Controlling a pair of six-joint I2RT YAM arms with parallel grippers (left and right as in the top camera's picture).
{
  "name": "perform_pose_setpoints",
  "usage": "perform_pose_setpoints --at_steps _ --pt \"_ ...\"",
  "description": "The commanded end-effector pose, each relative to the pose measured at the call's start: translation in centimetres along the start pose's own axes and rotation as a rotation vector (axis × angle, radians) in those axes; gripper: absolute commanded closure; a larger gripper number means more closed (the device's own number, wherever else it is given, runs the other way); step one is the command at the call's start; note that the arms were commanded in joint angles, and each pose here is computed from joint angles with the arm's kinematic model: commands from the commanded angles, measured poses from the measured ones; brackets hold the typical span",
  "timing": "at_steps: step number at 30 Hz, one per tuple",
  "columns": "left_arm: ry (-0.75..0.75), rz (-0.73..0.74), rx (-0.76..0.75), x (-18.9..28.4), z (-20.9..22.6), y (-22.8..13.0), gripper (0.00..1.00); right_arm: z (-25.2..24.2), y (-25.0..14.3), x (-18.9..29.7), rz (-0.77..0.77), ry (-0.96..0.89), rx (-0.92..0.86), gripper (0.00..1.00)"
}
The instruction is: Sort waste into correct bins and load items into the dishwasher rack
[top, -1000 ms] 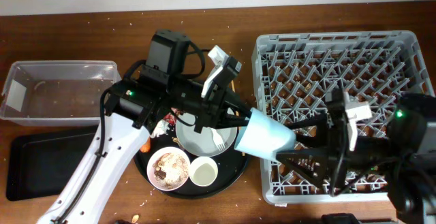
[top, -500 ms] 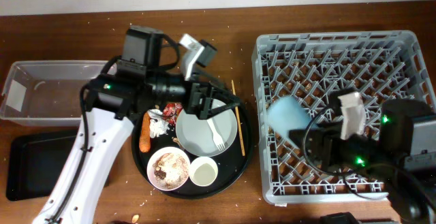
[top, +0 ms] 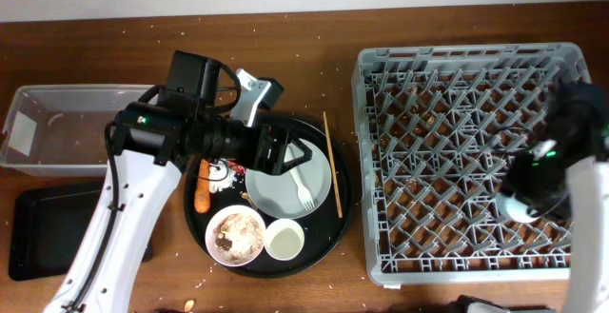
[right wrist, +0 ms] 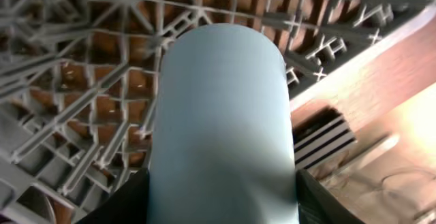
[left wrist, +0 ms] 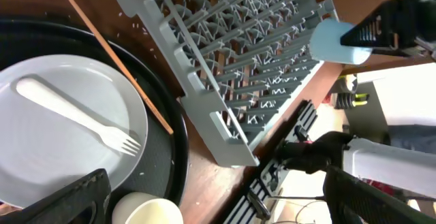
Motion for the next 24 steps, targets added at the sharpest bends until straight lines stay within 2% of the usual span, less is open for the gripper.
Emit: perform_pose_setpoints --at_steps 1,2,3,5,7,9,11,13,15,17,19,21,24 --pt "0.012 -0.027 -0.027 0.9 -0.8 0.2 0.01 -0.8 2.4 -2.3 0.147 0.069 -0.052 0.56" --pt "0.012 -0.026 -0.027 0.9 -0.8 0.2 0.01 -0.9 2.9 -2.9 0.162 0.062 -0.067 0.56" --pt "0.011 -0.026 -0.026 0.9 -0.8 0.2 0.01 -0.8 3.3 -3.3 0.164 0.061 -0.072 0.5" --pt "0.011 -0.025 -0.026 0.9 -0.8 0.2 0.0 -0.7 3.5 -3.6 0.174 0.056 -0.072 0.28" --pt "0.004 -0.002 -0.003 0.9 -0.9 -0.3 0.01 -0.9 3.2 -1.9 0.135 0.077 -0.072 0.23" --pt "-0.002 0.022 0.018 0.9 -1.0 -0.7 0.01 -1.5 1.9 2.5 0.028 0.175 -0.07 0.21" --pt "-0.002 0.021 0.0 1.2 -1.3 -0.9 0.01 -2.5 -1.0 7.5 -0.123 0.323 -0.048 0.2" --pt "0.027 0.003 -0.093 2.0 -1.9 -1.0 0.01 -4.4 -6.4 12.3 -0.38 0.512 0.026 0.18" --pt "0.194 0.082 -0.085 2.2 -1.4 -2.0 0.01 -6.2 -12.0 14.3 -0.557 0.666 0.073 0.12" --pt "0.348 0.199 0.006 1.7 -1.3 -3.4 0.01 -6.3 -14.4 13.9 -0.558 0.76 0.139 0.13" --pt "0.403 0.267 0.033 1.1 -2.3 -4.2 0.01 -5.3 -14.5 13.1 -0.5 0.808 0.266 0.13" --pt "0.582 0.376 0.131 0.3 -3.0 -6.2 0.01 -4.1 -13.7 11.6 -0.401 0.807 0.354 0.13" --pt "0.619 0.497 0.228 -2.7 -2.8 -9.8 0.04 -3.4 -12.9 9.3 -0.254 0.711 0.398 0.13"
Point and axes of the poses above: each gripper's point midway between its finger pads, its own x axis back along the fingers, its own z axis along the line the jaws close on, y = z × x, the point moved 8 cm from there along x, back along the fingers, and after that the axes turned 15 degrees about -x, right-handed, at the moved point
